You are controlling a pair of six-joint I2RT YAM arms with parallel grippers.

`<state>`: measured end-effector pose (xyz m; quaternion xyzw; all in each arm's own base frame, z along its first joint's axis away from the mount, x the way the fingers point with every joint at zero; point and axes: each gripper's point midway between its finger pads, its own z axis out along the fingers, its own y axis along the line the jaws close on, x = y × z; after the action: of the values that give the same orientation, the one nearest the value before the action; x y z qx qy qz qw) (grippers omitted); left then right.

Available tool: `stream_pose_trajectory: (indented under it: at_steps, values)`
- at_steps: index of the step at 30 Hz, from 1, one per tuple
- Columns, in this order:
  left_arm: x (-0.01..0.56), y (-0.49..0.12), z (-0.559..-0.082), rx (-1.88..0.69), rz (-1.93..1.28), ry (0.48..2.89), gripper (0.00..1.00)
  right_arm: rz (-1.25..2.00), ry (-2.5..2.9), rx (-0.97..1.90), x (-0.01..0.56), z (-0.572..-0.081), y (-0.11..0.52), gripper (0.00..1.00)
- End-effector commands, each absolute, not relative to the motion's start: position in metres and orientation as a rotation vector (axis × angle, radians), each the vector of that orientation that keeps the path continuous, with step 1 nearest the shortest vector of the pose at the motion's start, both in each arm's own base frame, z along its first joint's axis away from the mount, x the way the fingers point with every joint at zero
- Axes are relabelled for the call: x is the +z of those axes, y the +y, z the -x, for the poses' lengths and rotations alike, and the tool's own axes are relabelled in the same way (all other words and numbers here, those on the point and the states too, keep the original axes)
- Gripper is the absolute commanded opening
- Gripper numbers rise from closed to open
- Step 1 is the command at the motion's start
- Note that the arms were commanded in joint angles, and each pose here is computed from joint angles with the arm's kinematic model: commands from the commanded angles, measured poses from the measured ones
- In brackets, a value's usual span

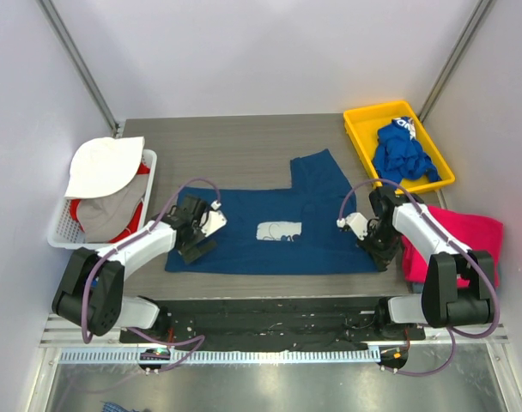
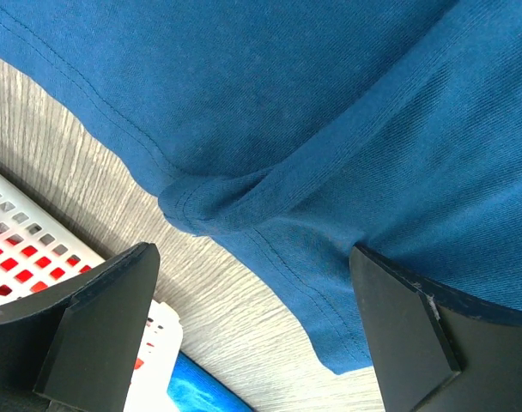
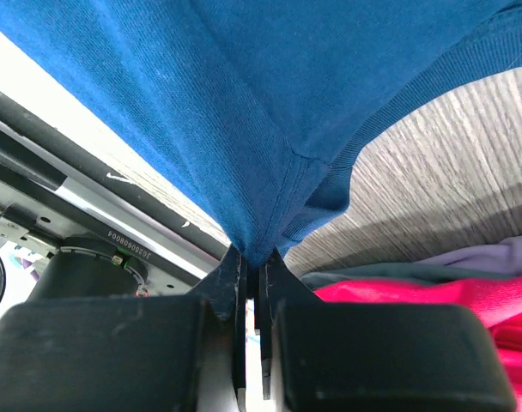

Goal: Fold and stack the t-shirts
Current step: Fold the flattened tshirt in 1/3 of the way

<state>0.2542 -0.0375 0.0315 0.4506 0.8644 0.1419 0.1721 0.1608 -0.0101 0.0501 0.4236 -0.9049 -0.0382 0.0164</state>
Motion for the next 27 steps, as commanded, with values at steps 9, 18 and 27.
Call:
stream_pose_trajectory:
  at_steps: [9, 18, 27]
  values:
    - [0.039, -0.032, -0.236, 0.412, -1.286, 2.506, 1.0, -1.337, -2.847, -0.029, 0.06, -0.168, -0.018, 0.46]
    - [0.078, -0.04, -0.26, 0.42, -1.207, 2.413, 1.0, -1.368, -2.922, 0.014, 0.08, -0.19, -0.015, 0.65]
    - [0.121, -0.058, -0.34, 0.526, -0.979, 2.221, 1.0, -1.212, -3.331, 0.279, 0.114, -0.322, -0.01, 0.65]
